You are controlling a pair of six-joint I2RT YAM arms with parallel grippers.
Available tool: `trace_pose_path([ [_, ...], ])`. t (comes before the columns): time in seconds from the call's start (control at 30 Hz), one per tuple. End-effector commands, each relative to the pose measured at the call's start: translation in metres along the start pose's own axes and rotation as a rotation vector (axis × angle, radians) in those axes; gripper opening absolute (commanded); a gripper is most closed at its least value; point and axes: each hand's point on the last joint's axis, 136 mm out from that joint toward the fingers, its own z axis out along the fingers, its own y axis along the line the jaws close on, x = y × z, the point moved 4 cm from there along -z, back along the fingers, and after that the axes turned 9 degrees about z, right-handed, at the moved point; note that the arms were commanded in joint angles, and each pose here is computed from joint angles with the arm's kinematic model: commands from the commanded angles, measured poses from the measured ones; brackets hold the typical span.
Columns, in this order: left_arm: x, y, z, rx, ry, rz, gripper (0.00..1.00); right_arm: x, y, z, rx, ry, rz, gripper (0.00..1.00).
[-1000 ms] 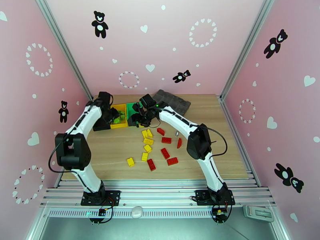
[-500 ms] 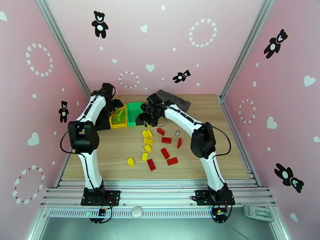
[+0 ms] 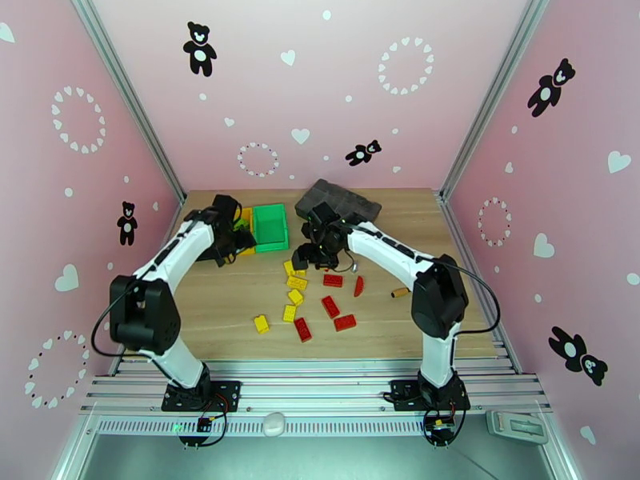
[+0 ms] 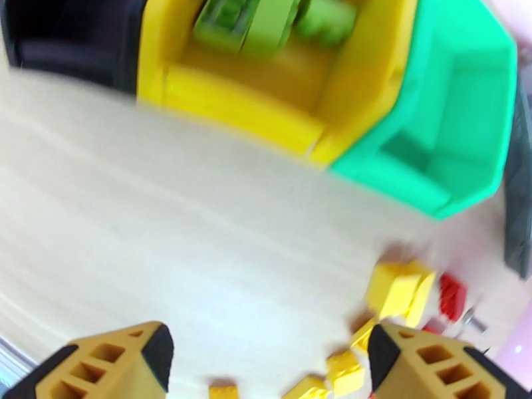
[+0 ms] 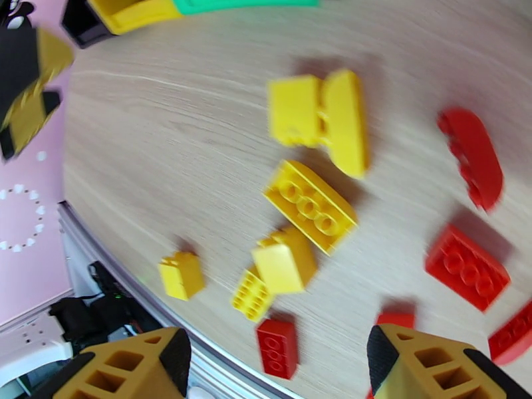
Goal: Sort the legos into containers by color
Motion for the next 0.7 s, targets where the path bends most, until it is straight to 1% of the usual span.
trace_pose_path([
  [0.0, 0.018, -0.001, -0.003, 0.005, -0.008, 0.0, 0.82, 0.012, 0.001, -0.014, 0.034, -0.042, -0.015, 0.75],
  [0.3, 0.08, -0.008, 0.006, -0.013, 0.063, 0.042, 0.81, 0.035, -0.003, -0.017, 0.107, -0.051, -0.045, 0.74],
  [0.67, 0.162, -0.008, 0.021, -0.046, 0.165, 0.116, 0.78, 0.066, -0.025, -0.002, 0.171, -0.01, -0.023, 0.73],
])
